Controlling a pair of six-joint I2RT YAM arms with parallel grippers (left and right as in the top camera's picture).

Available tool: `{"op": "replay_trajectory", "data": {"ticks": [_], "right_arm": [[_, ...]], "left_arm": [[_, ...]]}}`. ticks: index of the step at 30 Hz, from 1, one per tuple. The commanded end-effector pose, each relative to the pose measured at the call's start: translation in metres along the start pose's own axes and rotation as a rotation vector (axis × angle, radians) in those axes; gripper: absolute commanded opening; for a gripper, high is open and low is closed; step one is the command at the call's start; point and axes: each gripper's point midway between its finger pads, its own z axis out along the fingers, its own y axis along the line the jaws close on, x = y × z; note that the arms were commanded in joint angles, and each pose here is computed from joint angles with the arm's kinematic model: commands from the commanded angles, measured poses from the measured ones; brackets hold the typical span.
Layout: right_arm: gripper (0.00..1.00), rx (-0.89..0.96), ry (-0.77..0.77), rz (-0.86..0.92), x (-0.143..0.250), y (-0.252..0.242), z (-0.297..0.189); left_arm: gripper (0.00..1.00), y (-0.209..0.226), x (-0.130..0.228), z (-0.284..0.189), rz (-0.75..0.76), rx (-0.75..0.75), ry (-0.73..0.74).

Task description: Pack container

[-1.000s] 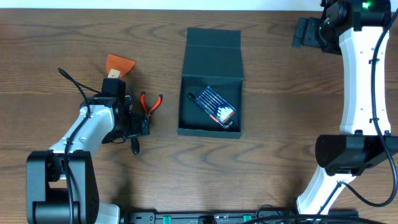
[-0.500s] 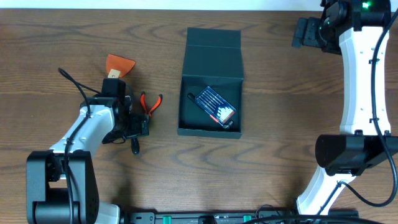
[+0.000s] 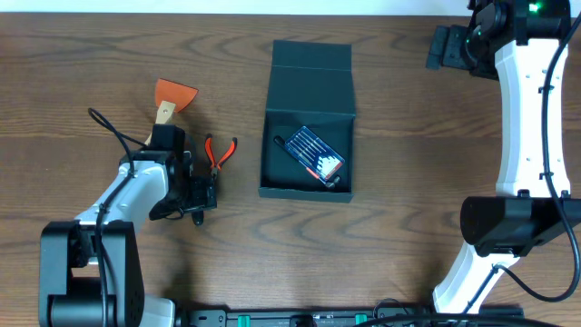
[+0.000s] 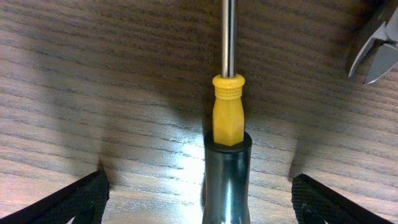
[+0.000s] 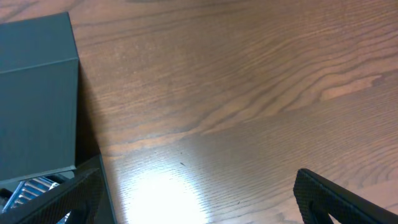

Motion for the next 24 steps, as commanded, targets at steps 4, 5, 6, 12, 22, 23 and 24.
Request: {"op": "replay_trajectory", "data": {"ticks": [4,5,6,12,22,23,24], "right_arm": [[0.99,-0.003,-0.018,0.026,-0.004,-0.002,-0.004],[0.99,-0.003,-0.018,0.026,-0.004,-0.002,-0.004],[0.99,-0.003,-0.018,0.025,-0.004,-0.002,-0.005],[0.99,-0.003,-0.018,0.026,-0.004,-0.002,-0.004],[0.99,-0.003,-0.018,0.026,-0.004,-0.002,-0.004],[0.99,-0.003,-0.018,0.026,-0.004,-0.002,-0.004],[0.99,-0.003,-0.018,0.026,-0.004,-0.002,-0.004]], "left_arm": [[0.93,0.004,0.012,0.012,-0.015,-0.008,0.04],[0.93,0.004,0.013,0.012,-0.015,-0.008,0.04],[0.93,0.004,0.013,0.012,-0.015,-0.008,0.04],[0.88,0.001,0.012,0.012,-0.036,0.008,0.04],[0.73,-0.018,0.015,0.012,0.006,0.051,0.044],[0.7,-0.021,0.016,0.013,0.015,0.053,0.045],[0.7,-0.022,0.016,0.013,0.023,0.053,0.044]]}}
